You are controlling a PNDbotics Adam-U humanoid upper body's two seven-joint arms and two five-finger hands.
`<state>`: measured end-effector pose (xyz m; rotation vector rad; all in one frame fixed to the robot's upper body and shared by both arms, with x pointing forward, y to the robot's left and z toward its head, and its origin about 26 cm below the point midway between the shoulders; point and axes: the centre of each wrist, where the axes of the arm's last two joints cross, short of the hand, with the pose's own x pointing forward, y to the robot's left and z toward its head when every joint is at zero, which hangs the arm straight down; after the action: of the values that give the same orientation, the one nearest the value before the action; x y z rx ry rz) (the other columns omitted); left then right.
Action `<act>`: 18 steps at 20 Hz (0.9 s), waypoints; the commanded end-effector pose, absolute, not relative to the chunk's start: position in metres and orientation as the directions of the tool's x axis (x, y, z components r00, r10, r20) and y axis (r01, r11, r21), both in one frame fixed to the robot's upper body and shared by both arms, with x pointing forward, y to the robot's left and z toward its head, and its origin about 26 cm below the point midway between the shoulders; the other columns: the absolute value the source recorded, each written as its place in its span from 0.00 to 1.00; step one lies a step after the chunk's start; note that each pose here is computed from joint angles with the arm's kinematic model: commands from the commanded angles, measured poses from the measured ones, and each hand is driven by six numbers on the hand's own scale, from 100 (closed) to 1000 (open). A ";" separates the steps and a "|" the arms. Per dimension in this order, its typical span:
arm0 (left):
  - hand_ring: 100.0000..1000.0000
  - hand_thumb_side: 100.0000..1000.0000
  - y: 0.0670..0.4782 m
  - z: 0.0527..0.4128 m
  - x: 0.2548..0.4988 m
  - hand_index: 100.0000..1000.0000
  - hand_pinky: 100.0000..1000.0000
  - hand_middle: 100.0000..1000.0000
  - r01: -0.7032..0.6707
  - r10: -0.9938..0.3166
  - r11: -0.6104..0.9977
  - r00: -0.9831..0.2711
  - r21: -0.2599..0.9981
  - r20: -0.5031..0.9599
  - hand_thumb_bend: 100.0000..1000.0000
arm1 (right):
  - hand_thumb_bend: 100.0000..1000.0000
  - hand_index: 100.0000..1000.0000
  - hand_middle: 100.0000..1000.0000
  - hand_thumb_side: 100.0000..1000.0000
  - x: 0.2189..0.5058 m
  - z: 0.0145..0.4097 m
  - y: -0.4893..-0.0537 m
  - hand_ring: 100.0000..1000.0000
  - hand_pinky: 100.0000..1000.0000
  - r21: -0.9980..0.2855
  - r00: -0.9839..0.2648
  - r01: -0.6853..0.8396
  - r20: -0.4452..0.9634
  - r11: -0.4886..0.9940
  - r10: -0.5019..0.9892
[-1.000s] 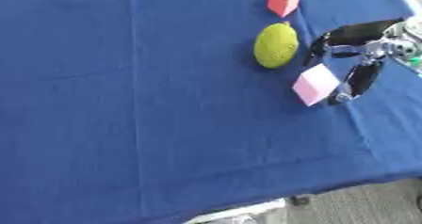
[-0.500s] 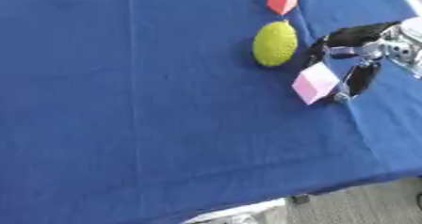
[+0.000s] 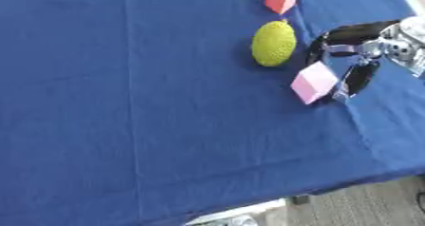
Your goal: Pick up the objects with one hand, pass them to the other hand, and then place them into the box on the other side of the table.
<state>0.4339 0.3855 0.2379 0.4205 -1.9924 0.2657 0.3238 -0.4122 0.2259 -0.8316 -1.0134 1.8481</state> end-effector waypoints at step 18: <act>0.84 0.75 0.392 0.252 0.429 0.85 0.85 0.80 -0.422 -0.199 0.906 -0.429 0.000 0.881 0.36 | 0.40 0.69 0.68 0.00 0.319 0.237 -0.417 0.73 0.86 -0.884 -0.401 -0.364 -0.137 -0.295 0.906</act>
<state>0.4335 0.3860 0.2366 0.4226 -1.9884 0.2709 0.3214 -0.4122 0.2216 -0.7853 -1.0258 1.8200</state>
